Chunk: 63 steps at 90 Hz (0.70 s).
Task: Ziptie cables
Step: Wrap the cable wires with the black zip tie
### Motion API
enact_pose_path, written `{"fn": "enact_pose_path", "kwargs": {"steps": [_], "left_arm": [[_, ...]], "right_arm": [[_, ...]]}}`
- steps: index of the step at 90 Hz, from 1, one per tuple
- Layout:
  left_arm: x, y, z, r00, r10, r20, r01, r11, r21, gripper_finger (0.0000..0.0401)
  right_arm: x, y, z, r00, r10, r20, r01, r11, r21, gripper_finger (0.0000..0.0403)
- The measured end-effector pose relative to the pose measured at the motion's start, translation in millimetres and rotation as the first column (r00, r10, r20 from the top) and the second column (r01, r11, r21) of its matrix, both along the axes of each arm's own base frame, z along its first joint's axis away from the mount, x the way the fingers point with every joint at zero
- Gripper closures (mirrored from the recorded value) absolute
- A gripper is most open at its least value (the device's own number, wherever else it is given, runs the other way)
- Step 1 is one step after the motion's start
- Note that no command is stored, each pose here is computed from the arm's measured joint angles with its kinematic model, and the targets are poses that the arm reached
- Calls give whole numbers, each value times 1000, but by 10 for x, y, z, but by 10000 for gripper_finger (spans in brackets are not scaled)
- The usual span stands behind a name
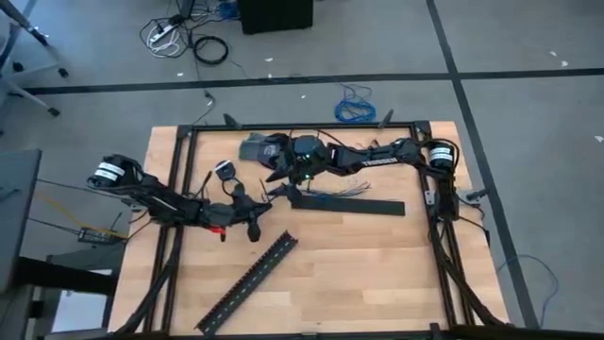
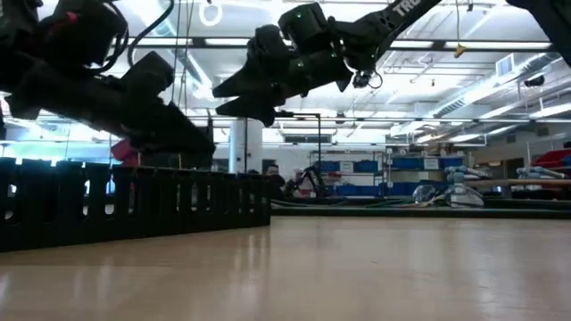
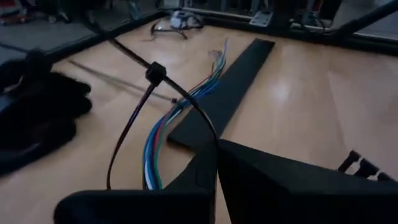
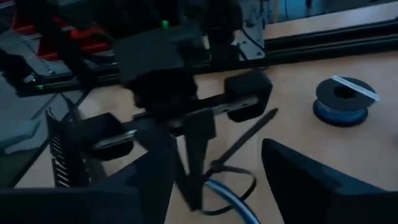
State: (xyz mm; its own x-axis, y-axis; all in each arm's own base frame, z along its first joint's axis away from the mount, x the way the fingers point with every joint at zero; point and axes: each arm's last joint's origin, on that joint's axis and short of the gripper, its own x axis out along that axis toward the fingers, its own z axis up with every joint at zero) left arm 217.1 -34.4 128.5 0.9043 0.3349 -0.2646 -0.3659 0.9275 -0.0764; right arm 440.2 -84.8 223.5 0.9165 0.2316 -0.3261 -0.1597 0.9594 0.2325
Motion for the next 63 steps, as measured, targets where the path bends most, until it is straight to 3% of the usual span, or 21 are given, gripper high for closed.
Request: {"fn": "enact_pose_path", "kwargs": {"steps": [29, 63], "left_arm": [[36, -9, 11, 1000, -11, -13, 12, 999, 30, 401], [39, -11, 18, 1000, -16, -4, 16, 1000, 21, 401]], "right_arm": [[0, -11, -2, 1000, -30, -4, 30, 1000, -3, 188], [30, 67, 25, 999, -44, 29, 45, 999, -27, 256]]}}
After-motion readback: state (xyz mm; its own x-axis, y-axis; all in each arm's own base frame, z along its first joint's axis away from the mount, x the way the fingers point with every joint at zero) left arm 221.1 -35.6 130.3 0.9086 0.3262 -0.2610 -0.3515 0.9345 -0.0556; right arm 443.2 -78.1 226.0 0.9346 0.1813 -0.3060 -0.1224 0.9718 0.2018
